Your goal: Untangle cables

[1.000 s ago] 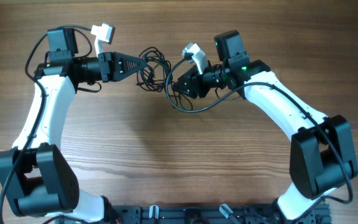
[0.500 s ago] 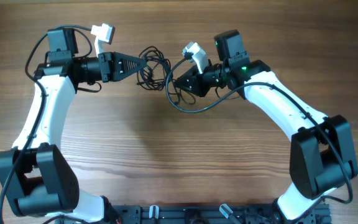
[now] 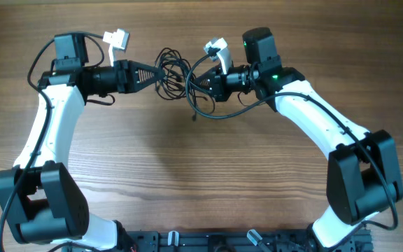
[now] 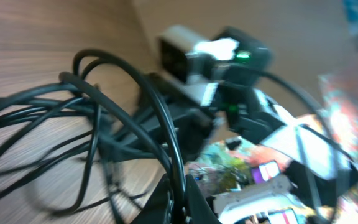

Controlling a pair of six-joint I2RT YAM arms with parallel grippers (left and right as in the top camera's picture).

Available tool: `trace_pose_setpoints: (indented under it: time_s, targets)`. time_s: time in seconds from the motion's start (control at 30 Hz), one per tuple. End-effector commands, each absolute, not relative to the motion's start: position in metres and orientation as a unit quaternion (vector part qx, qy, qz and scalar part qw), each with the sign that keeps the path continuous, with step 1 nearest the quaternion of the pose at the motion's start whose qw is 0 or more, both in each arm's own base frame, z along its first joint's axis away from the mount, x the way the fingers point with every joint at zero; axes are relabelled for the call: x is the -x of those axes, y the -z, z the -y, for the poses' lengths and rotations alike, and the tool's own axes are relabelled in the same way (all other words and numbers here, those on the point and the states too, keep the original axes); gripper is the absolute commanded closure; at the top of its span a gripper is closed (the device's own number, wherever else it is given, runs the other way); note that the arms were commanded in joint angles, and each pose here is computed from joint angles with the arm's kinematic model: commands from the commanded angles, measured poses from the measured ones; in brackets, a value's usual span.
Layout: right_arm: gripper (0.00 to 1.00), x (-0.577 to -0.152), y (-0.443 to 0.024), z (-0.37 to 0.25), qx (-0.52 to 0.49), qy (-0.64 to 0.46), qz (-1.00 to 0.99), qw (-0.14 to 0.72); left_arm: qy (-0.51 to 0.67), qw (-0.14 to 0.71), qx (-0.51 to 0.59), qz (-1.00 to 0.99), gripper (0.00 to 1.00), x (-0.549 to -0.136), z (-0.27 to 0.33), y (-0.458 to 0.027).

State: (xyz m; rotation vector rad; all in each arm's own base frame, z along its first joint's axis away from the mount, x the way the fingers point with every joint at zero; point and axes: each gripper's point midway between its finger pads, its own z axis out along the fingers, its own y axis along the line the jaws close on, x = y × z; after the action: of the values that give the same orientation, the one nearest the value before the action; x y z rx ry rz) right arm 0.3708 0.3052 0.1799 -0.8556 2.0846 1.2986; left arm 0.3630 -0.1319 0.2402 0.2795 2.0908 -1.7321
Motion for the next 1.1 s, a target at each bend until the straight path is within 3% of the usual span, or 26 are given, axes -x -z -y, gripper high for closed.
trace_pose_setpoints:
  time_s: [0.0,0.33,0.67,0.9,1.07]
  targets:
    - [0.96,-0.361,-0.238,-0.306,0.34,-0.5,-0.733,0.312,0.557,0.21,-0.073,-0.8,0.96,-0.374,0.122,-0.214]
    - [0.96,-0.357,-0.287,-0.293,0.352,-0.481,-0.708,0.378,0.437,0.193,0.032,-0.878,0.96,-0.393,0.094,-0.171]
    - [0.96,-0.343,-0.309,-0.292,0.37,-0.512,-0.676,0.379,0.42,0.19,0.052,-0.886,0.96,-0.395,0.089,-0.166]
    - [0.96,-0.387,-0.297,-0.273,0.28,-0.443,-0.741,0.42,0.363,0.177,0.113,-0.908,0.96,-0.398,0.071,-0.148]
    - [0.96,-0.383,-0.312,-0.276,0.242,-0.498,-0.735,0.393,0.363,0.176,0.114,-0.908,0.96,-0.398,0.071,-0.148]
